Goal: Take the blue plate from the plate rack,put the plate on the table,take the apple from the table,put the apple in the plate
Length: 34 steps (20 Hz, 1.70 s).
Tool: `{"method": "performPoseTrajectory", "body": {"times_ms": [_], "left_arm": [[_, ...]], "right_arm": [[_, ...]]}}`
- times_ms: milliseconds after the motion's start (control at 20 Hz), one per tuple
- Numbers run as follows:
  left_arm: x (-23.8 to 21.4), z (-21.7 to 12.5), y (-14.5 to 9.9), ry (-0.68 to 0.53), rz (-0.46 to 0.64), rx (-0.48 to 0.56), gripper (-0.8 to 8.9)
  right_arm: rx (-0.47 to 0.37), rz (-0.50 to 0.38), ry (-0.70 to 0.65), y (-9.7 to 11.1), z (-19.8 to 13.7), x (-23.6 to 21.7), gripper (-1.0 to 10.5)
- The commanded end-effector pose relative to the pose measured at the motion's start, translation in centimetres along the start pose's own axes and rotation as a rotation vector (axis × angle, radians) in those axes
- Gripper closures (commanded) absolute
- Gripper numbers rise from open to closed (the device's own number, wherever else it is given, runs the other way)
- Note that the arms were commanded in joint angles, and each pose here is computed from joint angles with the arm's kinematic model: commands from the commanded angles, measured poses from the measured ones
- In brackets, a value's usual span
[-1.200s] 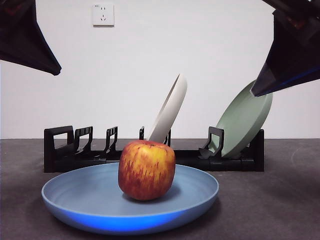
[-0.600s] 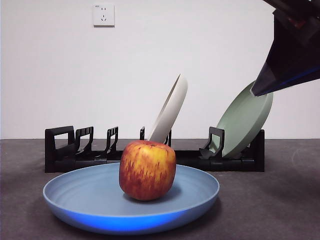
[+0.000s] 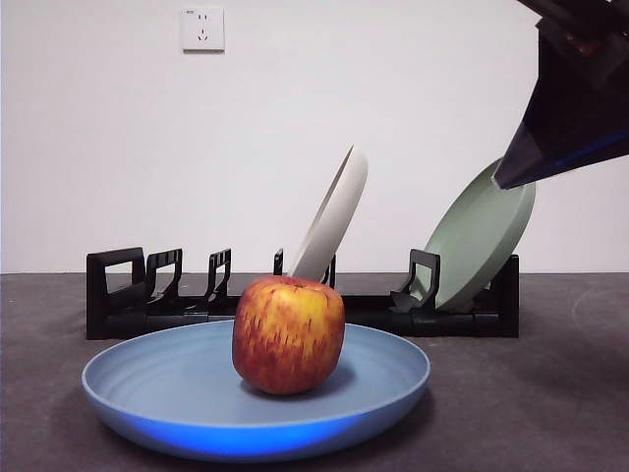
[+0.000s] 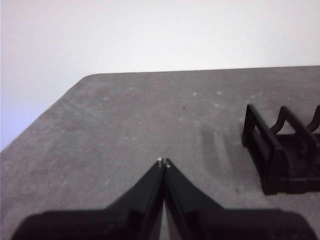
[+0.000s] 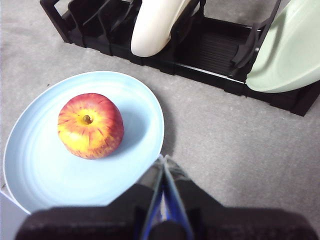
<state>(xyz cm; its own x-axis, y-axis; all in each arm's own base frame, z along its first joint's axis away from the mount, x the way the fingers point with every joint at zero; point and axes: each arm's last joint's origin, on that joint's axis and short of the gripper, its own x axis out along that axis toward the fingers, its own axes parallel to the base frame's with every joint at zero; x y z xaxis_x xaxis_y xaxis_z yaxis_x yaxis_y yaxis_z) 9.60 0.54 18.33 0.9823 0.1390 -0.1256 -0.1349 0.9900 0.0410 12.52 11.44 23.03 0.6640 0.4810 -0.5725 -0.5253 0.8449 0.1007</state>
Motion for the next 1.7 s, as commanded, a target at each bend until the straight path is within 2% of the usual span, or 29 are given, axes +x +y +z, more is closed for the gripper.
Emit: {"method": "performPoseTrajectory", "body": {"times_ms": [50,400,1300,1450,1550,1600,1700], "left_arm": [[0.2,-1.0,0.0,0.005,0.004,0.001,8.17],[0.4,-3.5,-0.2,0.045,-0.028,-0.026,8.17],[0.4,-3.6,-0.2,0.051,-0.039,-0.033,8.17],[0.4,-3.6,-0.2,0.051,-0.039,-0.033,8.17],[0.4,-3.6,-0.2,0.051,-0.039,-0.033,8.17],[0.4,-3.6,-0.2,0.051,-0.038,-0.033,8.17],[0.4,-3.6,-0.2,0.051,-0.039,-0.033,8.17]], "right_arm": [[0.009,-0.002,-0.002,0.0,-0.1,0.0,9.5],[0.009,-0.002,-0.002,0.0,-0.1,0.0,9.5],[0.009,-0.002,0.001,0.0,-0.2,-0.1,9.5],[-0.096,-0.082,-0.059,-0.6,-0.2,-1.9,9.5],[-0.133,-0.189,-0.131,-1.6,0.2,-3.2,9.5],[-0.122,-0.224,-0.164,-2.2,0.3,-3.8,9.5],[-0.047,-0.288,-0.233,-3.6,0.2,-5.2,9.5]]}}
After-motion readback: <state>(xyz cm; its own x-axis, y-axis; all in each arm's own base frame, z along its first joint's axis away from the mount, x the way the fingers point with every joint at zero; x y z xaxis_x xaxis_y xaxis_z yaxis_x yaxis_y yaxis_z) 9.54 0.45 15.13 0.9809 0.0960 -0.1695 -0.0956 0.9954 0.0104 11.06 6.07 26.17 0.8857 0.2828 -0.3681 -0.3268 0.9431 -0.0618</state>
